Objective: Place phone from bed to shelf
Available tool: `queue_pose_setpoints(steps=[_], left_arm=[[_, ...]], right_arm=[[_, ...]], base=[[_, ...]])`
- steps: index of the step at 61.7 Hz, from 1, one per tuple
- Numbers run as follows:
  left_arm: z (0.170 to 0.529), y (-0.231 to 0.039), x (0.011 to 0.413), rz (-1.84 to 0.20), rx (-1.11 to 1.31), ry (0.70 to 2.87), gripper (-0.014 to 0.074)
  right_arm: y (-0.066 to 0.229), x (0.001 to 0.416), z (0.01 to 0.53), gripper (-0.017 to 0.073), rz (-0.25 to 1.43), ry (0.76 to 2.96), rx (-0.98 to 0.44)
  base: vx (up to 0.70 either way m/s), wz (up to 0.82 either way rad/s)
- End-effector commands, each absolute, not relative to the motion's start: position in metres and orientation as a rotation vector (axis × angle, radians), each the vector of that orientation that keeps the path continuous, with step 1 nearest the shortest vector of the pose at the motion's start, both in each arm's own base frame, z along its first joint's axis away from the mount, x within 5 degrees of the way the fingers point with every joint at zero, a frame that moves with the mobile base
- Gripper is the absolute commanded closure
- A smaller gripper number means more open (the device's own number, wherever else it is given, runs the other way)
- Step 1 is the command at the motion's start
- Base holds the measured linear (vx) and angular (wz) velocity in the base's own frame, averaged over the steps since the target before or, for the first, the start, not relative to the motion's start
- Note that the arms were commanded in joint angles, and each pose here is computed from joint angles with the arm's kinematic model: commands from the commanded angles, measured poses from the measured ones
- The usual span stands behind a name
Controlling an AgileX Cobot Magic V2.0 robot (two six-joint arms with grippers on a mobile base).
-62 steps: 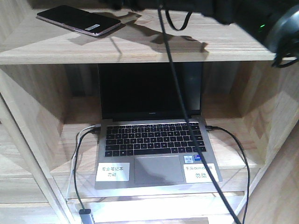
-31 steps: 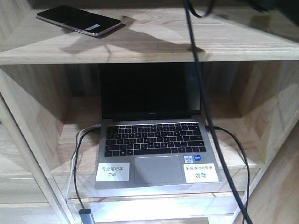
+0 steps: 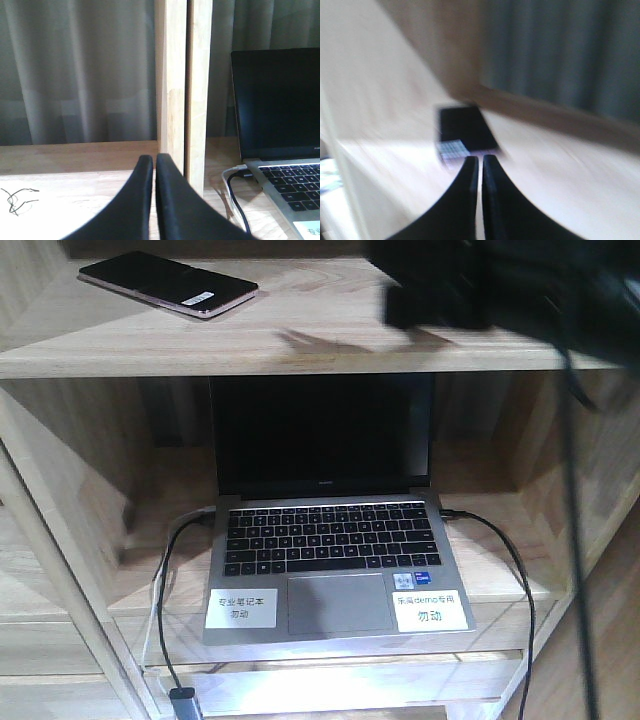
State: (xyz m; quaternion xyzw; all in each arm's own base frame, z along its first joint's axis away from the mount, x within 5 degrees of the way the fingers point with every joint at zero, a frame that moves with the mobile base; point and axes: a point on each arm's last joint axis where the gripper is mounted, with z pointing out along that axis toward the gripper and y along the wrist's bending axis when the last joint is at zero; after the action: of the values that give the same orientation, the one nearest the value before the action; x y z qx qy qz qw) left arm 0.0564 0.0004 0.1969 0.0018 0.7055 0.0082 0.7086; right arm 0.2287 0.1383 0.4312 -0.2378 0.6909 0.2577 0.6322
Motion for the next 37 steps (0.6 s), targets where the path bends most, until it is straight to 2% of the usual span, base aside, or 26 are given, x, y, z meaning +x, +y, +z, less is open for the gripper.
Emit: queue_pose_setpoints(steps=[1,16,37], left_arm=[[0.213,0.001,0.054,0.007,-0.013,1.460,0.0592],[0.213,0.001,0.054,0.007,-0.013,1.460,0.0592],[0.213,0.001,0.054,0.007,-0.013,1.460,0.0592]], right_arm=[[0.117,0.205,0.435,0.0564,0.538,1.524,-0.440],[0.088,0.158,0.398,0.0564,0.492,1.533,-0.385],[0.064,0.109,0.335,0.0564,0.486,1.572,-0.388]], base=[[0.00,0.00],[0.00,0.00],[0.00,0.00]])
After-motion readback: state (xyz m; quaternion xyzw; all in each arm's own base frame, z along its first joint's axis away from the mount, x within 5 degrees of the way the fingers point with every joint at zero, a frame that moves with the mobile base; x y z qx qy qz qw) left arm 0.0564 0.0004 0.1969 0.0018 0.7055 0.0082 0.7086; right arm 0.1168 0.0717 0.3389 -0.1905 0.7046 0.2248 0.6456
